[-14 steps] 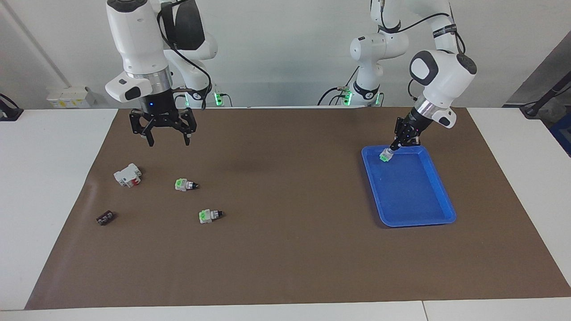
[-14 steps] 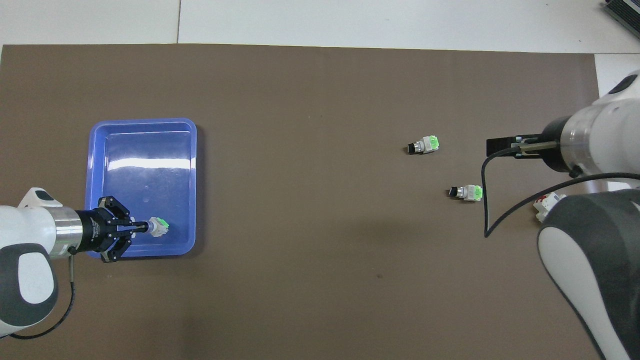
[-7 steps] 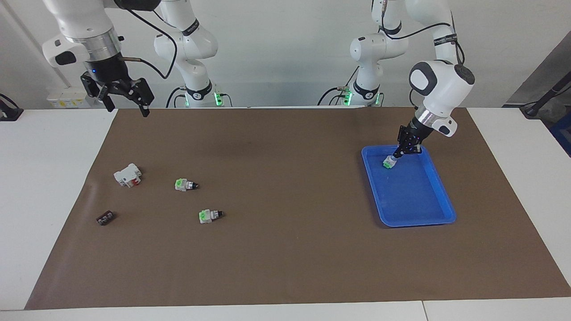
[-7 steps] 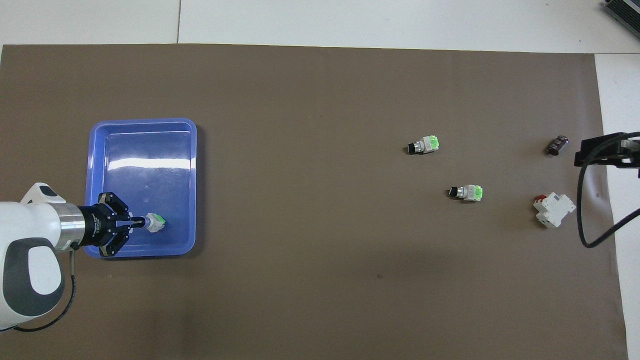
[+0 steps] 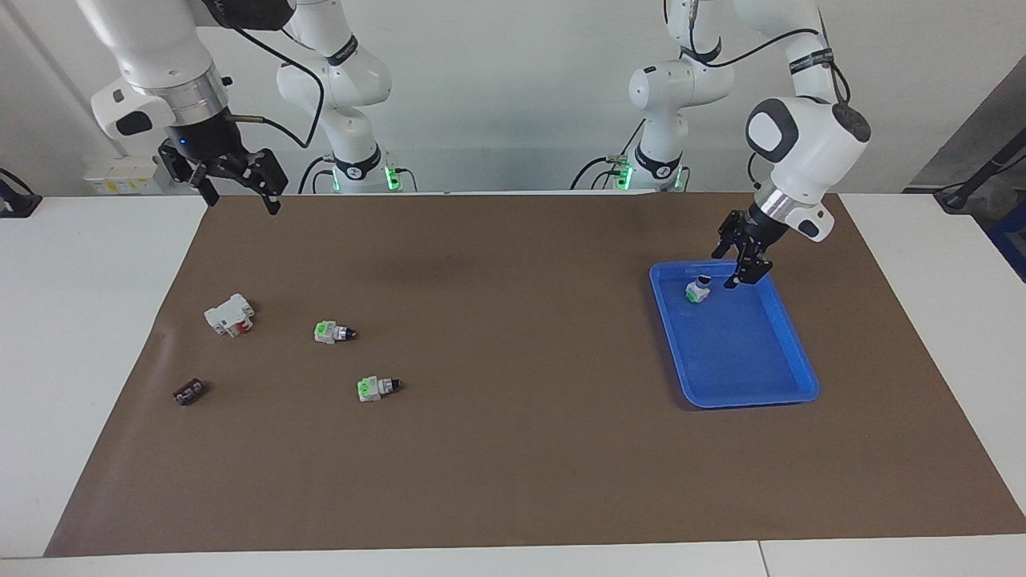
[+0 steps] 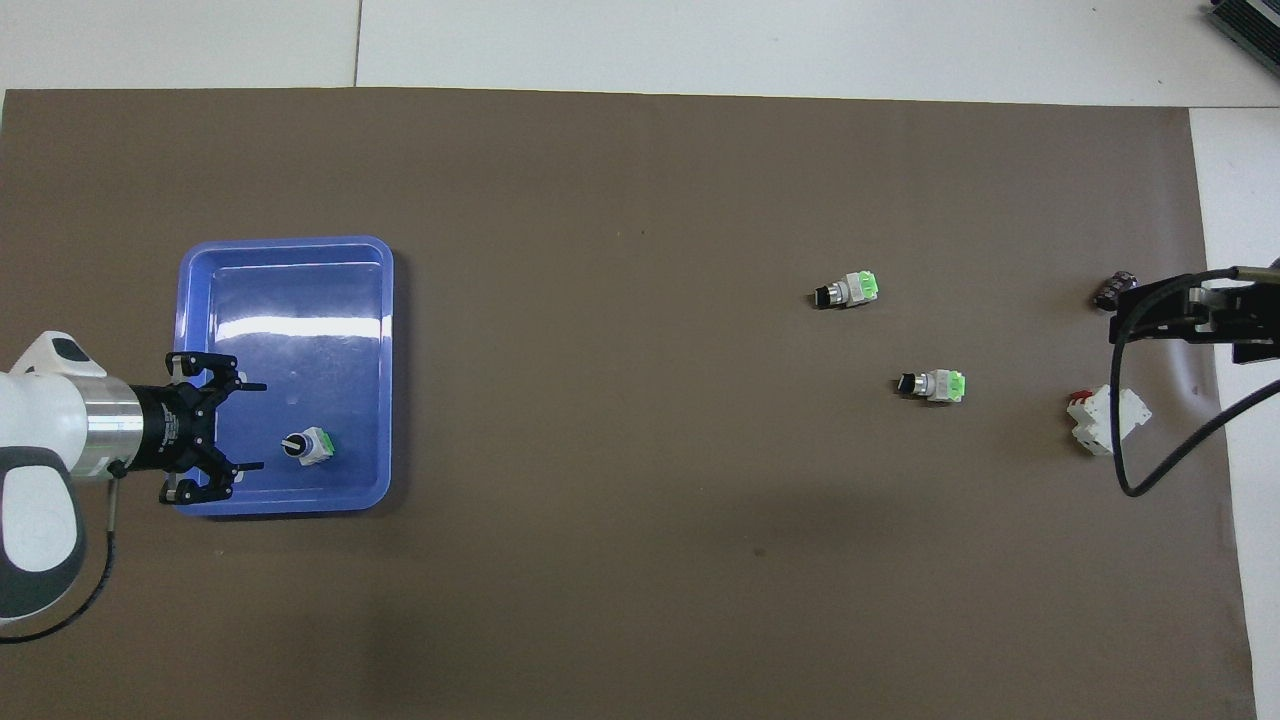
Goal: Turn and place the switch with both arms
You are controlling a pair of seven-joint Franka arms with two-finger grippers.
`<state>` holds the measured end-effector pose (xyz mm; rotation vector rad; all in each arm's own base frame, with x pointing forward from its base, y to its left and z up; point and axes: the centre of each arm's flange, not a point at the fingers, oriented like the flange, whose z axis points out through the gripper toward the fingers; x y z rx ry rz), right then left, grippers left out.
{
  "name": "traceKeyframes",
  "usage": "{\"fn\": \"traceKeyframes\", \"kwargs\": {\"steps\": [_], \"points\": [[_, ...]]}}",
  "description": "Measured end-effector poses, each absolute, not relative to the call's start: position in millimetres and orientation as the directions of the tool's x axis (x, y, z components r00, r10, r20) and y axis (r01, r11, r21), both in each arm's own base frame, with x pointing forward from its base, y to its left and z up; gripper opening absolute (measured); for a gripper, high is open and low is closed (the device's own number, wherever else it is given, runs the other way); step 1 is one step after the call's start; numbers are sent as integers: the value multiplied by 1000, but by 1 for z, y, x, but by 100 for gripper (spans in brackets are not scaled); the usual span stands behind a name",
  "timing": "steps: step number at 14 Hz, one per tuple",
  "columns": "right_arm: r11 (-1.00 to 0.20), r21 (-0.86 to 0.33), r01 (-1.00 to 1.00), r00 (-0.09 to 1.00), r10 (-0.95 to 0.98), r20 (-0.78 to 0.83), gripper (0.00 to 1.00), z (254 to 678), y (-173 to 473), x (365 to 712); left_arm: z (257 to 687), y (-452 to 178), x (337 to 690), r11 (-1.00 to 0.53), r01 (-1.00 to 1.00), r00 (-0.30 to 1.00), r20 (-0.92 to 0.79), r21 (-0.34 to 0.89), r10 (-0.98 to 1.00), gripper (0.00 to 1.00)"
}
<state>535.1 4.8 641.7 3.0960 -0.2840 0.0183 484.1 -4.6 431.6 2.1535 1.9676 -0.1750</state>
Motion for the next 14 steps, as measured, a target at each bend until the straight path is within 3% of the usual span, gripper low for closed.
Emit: {"fn": "traceKeyframes", "kwargs": {"steps": [1,5,9,14], "points": [[-983,31,-181,983,-181,14,100,642,5,535,452,-6,490,-123,989,139,-206,87,969,100],[-983,34,-181,983,-181,3,100,641,5,533,511,-8,509,-364,916,380,-77,166,922,100],[-987,34,-157,988,-157,1,100,642,4,532,534,-8,516,-622,754,635,9,213,773,100],[-990,34,-139,990,-139,0,100,642,-9,532,555,-6,525,-894,419,884,155,162,442,100]]}}
